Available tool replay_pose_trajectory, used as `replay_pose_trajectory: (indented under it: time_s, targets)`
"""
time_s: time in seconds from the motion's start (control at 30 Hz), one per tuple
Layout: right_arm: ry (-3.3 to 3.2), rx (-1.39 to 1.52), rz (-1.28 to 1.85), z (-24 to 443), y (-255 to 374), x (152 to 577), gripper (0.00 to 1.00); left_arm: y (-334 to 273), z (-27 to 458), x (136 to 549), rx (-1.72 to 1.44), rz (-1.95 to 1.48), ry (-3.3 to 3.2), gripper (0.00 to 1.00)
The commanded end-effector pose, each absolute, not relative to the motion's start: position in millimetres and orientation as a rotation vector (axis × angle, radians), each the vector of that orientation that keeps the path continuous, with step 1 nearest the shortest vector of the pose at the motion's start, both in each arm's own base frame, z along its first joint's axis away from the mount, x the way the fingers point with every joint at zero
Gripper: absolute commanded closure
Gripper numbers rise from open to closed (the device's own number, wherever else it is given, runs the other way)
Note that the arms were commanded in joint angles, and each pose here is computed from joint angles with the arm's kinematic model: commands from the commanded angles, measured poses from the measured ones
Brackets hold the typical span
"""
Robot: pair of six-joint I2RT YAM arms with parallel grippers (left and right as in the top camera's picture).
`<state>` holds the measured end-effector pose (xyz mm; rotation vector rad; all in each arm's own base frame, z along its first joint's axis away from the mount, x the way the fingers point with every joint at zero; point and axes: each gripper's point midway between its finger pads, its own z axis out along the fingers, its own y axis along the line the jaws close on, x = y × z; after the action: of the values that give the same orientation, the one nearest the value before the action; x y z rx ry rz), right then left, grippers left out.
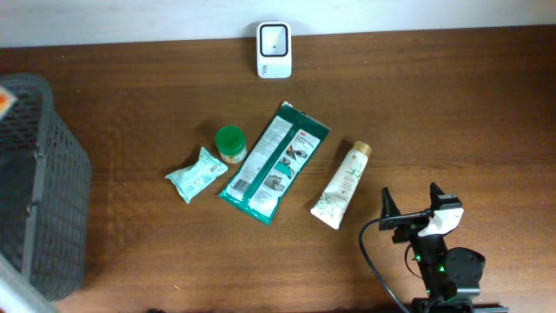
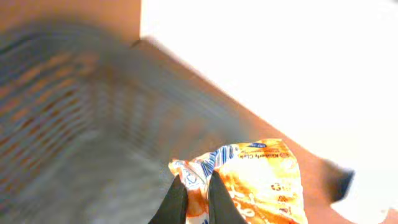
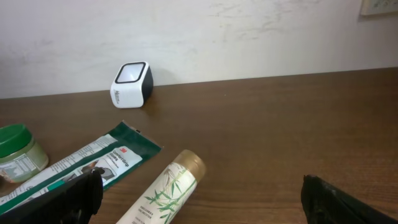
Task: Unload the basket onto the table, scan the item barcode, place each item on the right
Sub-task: 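Pick the orange snack packet from the basket with left gripper, place near tube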
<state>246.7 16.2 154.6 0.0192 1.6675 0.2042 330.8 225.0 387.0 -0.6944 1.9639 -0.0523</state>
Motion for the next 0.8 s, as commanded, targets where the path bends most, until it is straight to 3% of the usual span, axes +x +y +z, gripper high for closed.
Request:
replay_pose_trajectory:
  time_s: [0.0, 0.13, 0.3, 0.4, 0.6, 0.63, 0.67, 0.7, 0.77]
  targets:
    - [1.672, 0.008, 0.221, 151.8, 19.6, 246.3, 0.02, 124.1, 394.9, 363.9, -0.453, -0.336, 2.023, 1.0]
    - [1.672, 0.008, 0.221, 151.8, 19.6, 246.3, 0.02, 8.6, 340.2, 397.6, -0.192, -0.422, 2.249, 1.0]
    - [1.672, 0.008, 0.221, 151.8, 19.7, 246.3, 0.02, -170.2, 201.8, 408.6, 0.243, -0.58, 2.63, 1.0]
    - [1.672, 0.008, 0.221, 151.8, 19.6, 246.3, 0.02, -264.8, 112.9, 391.3, 0.218, -0.663, 2.838, 1.0]
    - [1.672, 0.008, 0.221, 151.8, 19.6, 246.3, 0.02, -335.3, 31.4, 353.2, 0.369, -0.652, 2.961, 1.0]
    - [1.672, 0.008, 0.221, 151.8, 19.6, 246.3, 0.02, -335.8, 29.4, 353.6, 0.37, -0.652, 2.961, 0.82]
    - [1.672, 0.008, 0.221, 151.8, 19.6, 246.3, 0.02, -335.5, 29.8, 357.0, 0.368, -0.648, 2.949, 0.43]
    - [1.672, 0.008, 0.221, 151.8, 19.6, 246.3, 0.02, -334.4, 34.7, 364.4, 0.418, -0.646, 2.914, 0.31]
    - [1.672, 0.008, 0.221, 151.8, 19.7, 246.3, 0.02, -325.5, 60.8, 388.5, 0.372, -0.668, 2.858, 0.25]
